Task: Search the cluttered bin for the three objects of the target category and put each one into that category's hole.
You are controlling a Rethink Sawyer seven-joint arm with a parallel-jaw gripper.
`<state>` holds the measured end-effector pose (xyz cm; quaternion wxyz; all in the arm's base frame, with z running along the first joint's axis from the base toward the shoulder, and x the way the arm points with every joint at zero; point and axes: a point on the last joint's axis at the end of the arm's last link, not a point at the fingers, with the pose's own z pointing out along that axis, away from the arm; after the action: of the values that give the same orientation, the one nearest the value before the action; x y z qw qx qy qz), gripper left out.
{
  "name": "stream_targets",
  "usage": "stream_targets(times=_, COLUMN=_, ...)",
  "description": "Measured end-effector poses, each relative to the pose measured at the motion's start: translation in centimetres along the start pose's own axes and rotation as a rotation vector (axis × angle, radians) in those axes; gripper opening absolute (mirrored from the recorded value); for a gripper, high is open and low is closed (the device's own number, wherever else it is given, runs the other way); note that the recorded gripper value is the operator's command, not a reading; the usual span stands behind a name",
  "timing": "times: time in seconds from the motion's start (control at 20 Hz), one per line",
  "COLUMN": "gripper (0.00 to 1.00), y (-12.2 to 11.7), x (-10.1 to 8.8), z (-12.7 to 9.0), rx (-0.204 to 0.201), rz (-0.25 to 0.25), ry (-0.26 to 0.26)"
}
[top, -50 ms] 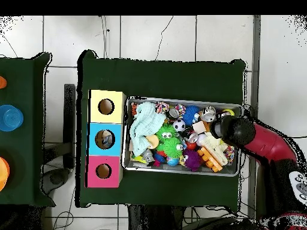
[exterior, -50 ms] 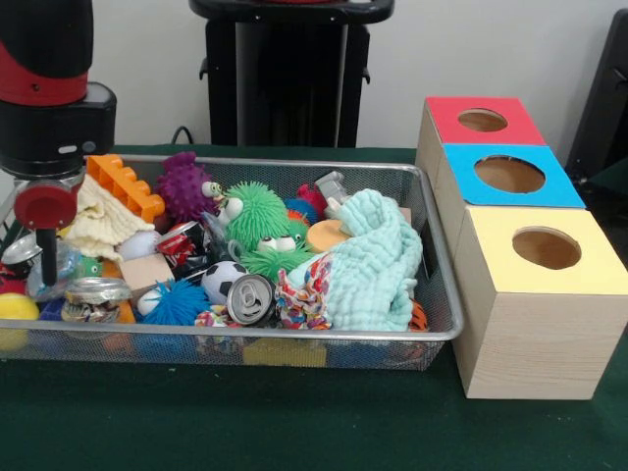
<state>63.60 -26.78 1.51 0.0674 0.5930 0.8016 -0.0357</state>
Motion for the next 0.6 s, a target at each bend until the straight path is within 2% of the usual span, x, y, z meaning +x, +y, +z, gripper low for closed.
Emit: stream_targets(times=0.6, gripper=1.00, y=-0.55, x=0.54, z=0.32, rx=0.006, rz=0.004, ry=0.018)
